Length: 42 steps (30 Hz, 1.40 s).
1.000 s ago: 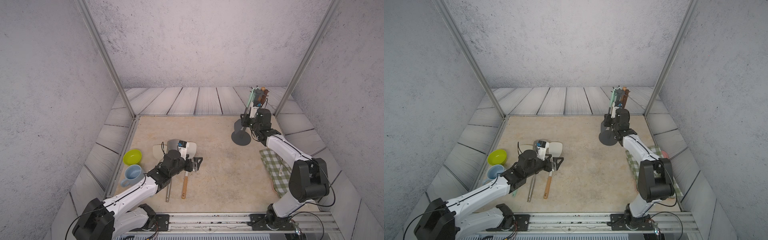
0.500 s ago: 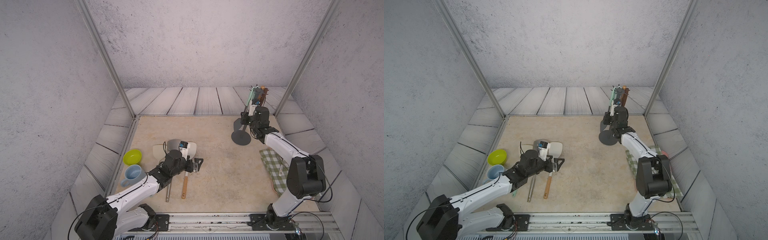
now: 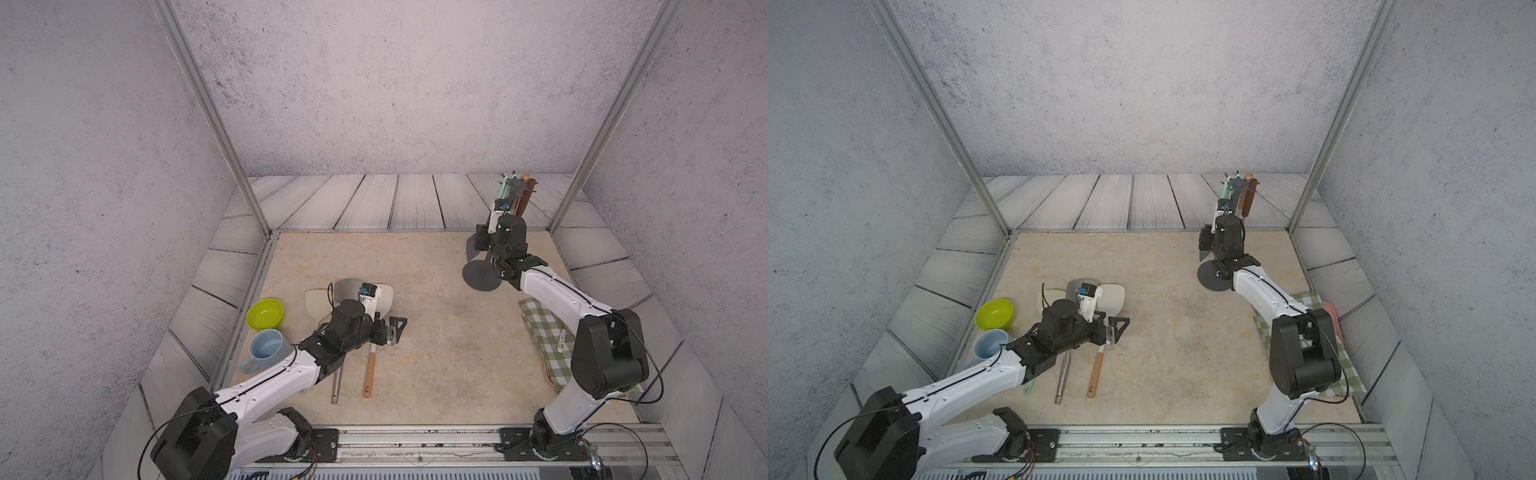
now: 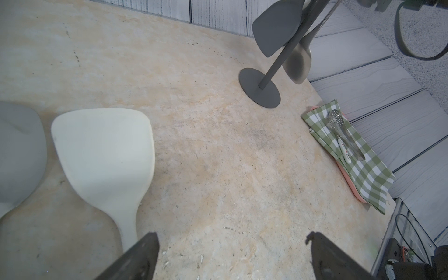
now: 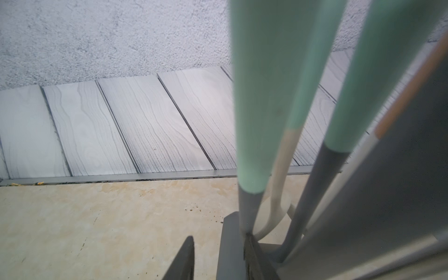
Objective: Take the spatula off the kitchen utensil rack
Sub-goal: Take off the spatula from the rack.
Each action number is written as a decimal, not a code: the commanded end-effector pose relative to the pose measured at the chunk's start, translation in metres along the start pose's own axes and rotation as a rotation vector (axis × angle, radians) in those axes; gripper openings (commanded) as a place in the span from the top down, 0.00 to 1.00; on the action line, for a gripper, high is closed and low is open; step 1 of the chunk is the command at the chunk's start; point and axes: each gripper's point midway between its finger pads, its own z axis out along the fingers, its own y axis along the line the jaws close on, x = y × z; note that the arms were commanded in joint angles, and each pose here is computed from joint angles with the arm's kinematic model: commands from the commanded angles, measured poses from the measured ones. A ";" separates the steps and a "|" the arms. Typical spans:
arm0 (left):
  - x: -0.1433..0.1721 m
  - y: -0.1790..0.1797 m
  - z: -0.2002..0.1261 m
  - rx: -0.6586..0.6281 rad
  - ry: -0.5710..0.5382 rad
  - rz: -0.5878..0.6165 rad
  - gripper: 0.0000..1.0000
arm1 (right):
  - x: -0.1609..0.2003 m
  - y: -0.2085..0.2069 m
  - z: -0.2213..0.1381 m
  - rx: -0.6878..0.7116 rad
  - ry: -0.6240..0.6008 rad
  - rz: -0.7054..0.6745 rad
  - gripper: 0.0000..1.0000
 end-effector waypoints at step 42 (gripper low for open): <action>-0.015 -0.013 -0.006 0.044 -0.043 0.015 0.01 | -0.020 -0.007 0.009 0.276 -0.084 -0.010 0.58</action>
